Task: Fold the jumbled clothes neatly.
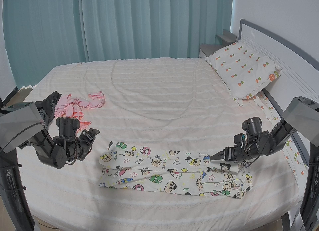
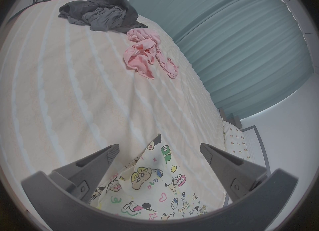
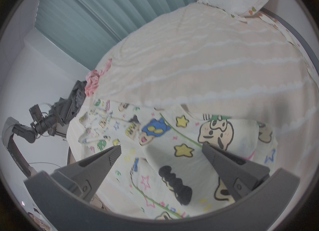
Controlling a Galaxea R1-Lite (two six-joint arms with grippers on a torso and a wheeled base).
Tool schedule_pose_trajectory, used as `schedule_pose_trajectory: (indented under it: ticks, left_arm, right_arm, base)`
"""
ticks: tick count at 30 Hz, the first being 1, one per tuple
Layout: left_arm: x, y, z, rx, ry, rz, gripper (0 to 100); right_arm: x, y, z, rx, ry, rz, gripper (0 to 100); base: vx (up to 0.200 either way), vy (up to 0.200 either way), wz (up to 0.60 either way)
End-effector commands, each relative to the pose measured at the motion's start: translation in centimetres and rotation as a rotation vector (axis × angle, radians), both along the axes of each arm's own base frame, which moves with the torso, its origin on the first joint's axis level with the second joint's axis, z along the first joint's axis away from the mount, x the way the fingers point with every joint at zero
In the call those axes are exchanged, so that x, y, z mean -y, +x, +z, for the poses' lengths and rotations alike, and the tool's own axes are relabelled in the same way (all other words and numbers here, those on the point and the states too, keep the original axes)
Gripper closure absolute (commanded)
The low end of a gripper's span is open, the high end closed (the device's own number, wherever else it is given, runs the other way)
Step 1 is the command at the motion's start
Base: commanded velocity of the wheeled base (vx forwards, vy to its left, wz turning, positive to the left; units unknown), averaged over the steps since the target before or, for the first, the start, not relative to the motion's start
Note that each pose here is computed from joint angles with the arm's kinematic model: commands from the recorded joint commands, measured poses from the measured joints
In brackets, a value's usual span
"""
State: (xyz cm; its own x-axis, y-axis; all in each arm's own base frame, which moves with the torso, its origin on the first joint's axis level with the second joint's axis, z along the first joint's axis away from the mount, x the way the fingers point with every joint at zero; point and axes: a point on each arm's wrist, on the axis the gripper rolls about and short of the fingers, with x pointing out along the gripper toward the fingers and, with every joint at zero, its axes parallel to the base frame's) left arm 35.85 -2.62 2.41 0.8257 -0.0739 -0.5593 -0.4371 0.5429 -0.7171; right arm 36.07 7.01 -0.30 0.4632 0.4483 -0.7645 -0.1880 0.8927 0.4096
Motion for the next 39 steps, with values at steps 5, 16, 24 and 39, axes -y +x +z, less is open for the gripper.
schedule_pose_trajectory:
  ticks: [5, 16, 24, 39]
  left_arm:
    - [-0.1, -1.0, -0.7, -0.035, -0.073, 0.004, 0]
    - [-0.2, -2.5, -0.6, 0.069, -0.101, -0.024, 0]
    - [-1.9, -3.0, 1.0, 0.09, -0.26, -0.1, 0]
    - [-1.5, -3.4, -0.6, 0.057, -0.137, -0.195, 0]
  right_arm:
    - [1.4, -3.3, -0.2, -0.061, -0.041, 0.008, 0]
    - [2.1, -4.2, 2.5, 0.006, -0.059, -0.025, 0]
    - [0.7, -5.0, 5.5, 0.072, -0.012, -0.025, 0]
    - [0.4, -2.4, -0.5, -0.053, -0.016, -0.135, 0]
  base:
    - [0.0, 0.0, 0.0]
    - [0.0, 0.0, 0.0]
    - [0.0, 0.0, 0.0]
    - [0.0, 0.0, 0.0]
